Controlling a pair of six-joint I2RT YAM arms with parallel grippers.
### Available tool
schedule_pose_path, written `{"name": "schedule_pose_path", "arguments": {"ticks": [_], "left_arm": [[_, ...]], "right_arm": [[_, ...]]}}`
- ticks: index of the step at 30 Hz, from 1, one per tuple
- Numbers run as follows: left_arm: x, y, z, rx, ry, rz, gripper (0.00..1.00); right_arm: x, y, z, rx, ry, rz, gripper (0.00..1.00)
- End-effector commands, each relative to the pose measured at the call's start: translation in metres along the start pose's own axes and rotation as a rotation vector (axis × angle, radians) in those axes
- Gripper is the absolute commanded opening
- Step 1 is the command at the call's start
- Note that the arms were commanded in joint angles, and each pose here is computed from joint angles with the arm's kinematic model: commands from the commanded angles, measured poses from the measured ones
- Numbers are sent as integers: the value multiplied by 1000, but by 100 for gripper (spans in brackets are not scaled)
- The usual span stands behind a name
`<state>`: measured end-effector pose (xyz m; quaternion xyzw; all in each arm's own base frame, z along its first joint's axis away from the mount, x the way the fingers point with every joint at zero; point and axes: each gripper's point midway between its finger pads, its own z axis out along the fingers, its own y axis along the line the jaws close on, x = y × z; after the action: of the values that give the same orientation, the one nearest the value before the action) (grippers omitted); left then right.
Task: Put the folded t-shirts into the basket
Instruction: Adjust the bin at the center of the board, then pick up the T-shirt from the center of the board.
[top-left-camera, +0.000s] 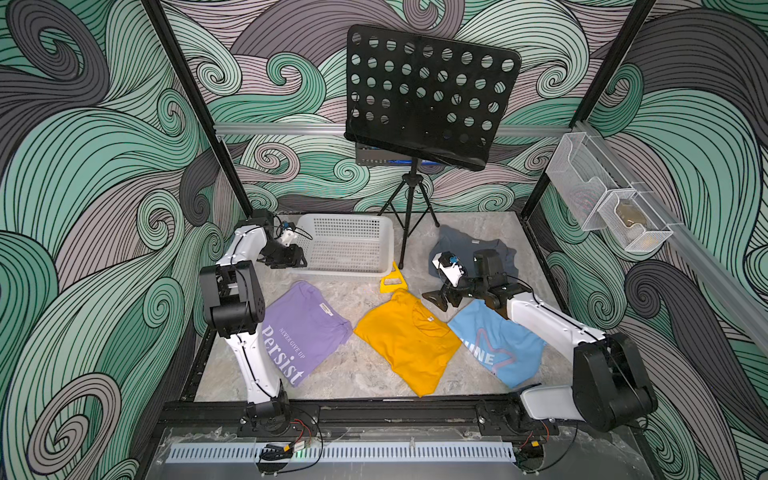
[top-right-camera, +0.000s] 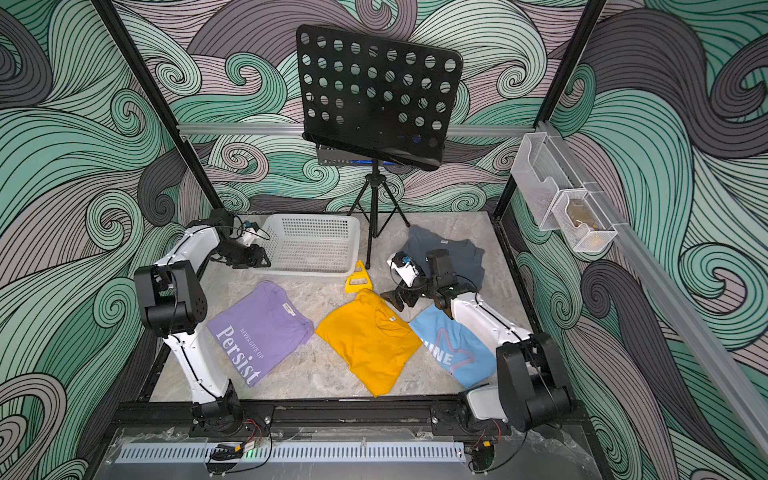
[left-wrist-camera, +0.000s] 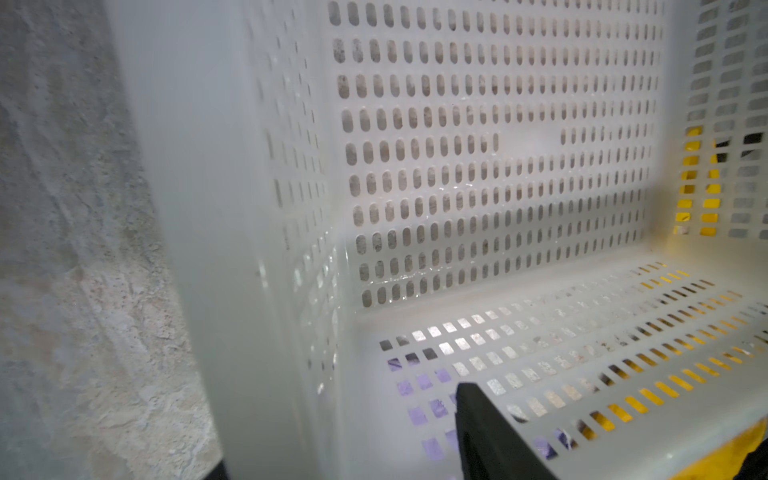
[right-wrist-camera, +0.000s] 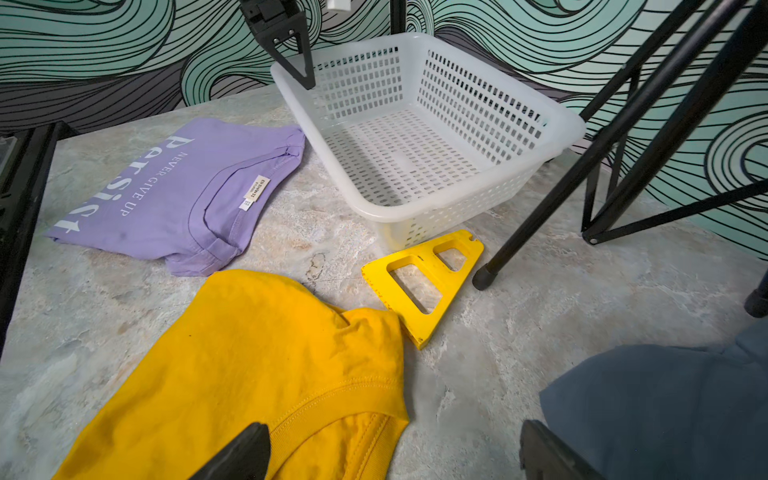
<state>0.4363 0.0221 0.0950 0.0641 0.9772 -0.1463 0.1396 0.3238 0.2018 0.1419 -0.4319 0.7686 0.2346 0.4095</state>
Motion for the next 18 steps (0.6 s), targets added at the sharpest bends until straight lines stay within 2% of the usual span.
{"name": "schedule_pose_path", "arguments": {"ticks": [1,4,6,9,13,16,18], "left_arm": [[-18,3,-53,-84,-85,49,74],[-16,3,-90,-128,-119,98,88],[-4,-5,-108,-148,-121,153,90],[27,-37,-119,-67,-110,260,90],[85,-107,-107,144,-83,447,86],[136,-172,-78,253,-36,688,83],[158,-200,-60,279,-13,828,80]], "right_arm": [[0,19,10,-50,58,-36,98],[13,32,17,-73,164,-59,95],[27,37,16,-93,261,-35,93],[51,45,8,-127,373,-40,88],[81,69,-5,-201,438,-93,87],[96,83,-13,-251,461,-104,85],[104,87,-16,-264,479,-103,83]]}}
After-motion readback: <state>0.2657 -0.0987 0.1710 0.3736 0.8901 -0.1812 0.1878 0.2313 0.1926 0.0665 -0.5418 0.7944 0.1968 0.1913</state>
